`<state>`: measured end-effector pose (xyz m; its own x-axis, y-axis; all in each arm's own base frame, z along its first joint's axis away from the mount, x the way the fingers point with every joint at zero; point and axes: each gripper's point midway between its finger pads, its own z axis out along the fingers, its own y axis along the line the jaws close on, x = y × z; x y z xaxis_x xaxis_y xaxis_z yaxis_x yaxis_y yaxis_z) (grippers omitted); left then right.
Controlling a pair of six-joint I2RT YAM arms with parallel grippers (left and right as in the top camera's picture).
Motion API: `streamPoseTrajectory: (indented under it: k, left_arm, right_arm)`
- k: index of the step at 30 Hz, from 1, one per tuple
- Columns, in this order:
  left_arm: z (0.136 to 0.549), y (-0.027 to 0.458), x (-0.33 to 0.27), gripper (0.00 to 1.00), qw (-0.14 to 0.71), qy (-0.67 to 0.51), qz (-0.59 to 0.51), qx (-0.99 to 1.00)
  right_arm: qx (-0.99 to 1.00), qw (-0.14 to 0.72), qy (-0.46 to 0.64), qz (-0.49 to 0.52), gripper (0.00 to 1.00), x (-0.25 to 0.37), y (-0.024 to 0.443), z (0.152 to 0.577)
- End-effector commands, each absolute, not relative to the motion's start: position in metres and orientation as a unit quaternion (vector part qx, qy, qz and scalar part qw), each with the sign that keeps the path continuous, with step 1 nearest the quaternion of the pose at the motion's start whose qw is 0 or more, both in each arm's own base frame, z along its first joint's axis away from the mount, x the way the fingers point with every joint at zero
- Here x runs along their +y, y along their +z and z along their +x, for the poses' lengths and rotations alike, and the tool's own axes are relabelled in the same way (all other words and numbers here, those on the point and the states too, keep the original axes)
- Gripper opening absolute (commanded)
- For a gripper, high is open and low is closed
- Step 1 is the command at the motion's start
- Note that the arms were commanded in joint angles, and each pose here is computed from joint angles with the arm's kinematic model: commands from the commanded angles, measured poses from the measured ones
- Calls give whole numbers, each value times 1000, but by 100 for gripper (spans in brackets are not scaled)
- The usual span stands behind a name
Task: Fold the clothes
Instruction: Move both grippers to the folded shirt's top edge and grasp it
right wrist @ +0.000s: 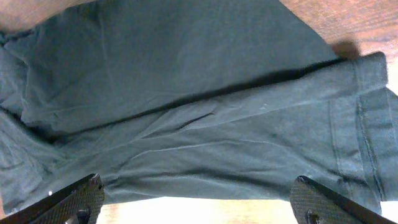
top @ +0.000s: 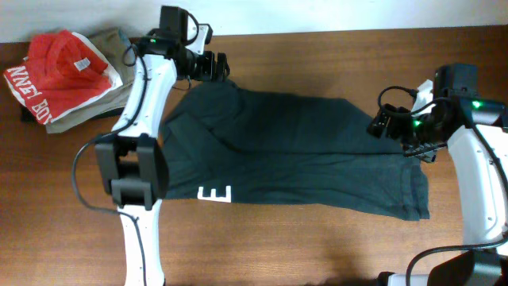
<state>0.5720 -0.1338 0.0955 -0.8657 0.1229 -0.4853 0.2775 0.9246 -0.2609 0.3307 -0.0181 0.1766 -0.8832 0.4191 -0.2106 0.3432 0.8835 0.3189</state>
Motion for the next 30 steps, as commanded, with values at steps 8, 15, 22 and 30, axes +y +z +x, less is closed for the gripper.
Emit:
streamPoseTrajectory:
  k: [8,15,22,30]
  left_arm:
    - [591,9,-121,91,219,-75,128,964]
    - [593,3,-112,4,218,-48,128,966]
    - [601,17,-105,0,238,-26,122,963]
    - [606,81,-132,72,284,-95,135,945]
  right_arm:
    - [968,136,99,188,99,-23,169,330]
    - [969,126,97,190,99,-23,163,329]
    - [971,120,74,194,98,-31,157,326]
    - [969,117,66,208,93,-34,143,325]
